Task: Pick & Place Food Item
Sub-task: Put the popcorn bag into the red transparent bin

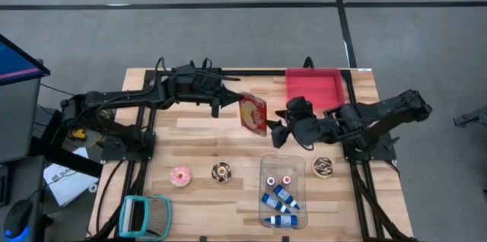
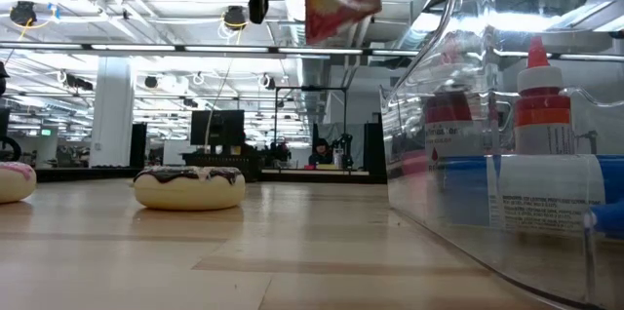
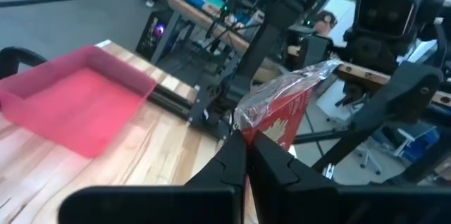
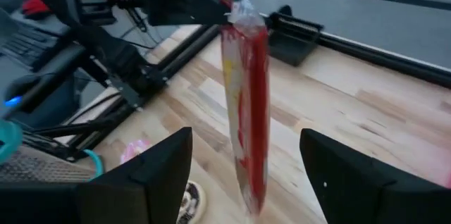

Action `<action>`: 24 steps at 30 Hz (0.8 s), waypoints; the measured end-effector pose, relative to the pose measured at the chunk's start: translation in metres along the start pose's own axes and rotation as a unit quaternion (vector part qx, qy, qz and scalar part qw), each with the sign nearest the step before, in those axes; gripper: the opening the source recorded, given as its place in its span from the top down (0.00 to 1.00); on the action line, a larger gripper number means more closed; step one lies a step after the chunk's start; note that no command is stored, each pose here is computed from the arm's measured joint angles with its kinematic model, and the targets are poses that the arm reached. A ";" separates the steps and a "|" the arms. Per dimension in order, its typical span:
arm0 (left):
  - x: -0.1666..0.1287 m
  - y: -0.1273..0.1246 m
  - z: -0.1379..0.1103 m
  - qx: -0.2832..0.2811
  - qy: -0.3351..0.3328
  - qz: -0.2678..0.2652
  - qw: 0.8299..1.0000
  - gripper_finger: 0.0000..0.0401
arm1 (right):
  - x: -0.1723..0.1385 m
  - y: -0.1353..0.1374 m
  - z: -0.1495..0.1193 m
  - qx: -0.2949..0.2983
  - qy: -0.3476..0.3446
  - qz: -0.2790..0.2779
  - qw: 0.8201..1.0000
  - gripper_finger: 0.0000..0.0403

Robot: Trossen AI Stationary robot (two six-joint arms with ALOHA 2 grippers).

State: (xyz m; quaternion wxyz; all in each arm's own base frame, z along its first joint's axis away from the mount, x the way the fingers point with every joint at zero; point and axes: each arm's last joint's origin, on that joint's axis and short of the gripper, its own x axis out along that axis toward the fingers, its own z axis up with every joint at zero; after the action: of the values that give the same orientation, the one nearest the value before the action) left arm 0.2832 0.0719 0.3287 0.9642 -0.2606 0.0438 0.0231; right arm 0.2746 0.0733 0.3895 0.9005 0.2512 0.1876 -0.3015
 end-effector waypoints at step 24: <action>0.000 -0.003 0.002 0.001 -0.017 -0.009 1.000 1.00 | 0.052 -0.008 0.033 -0.012 -0.005 0.041 0.999 0.55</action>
State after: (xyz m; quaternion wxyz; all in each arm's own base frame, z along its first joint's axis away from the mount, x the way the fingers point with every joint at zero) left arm 0.2839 0.0703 0.3324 0.9652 -0.2595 0.0256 0.0192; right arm 0.3147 0.0262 0.3878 0.9160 0.2464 0.1758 -0.2634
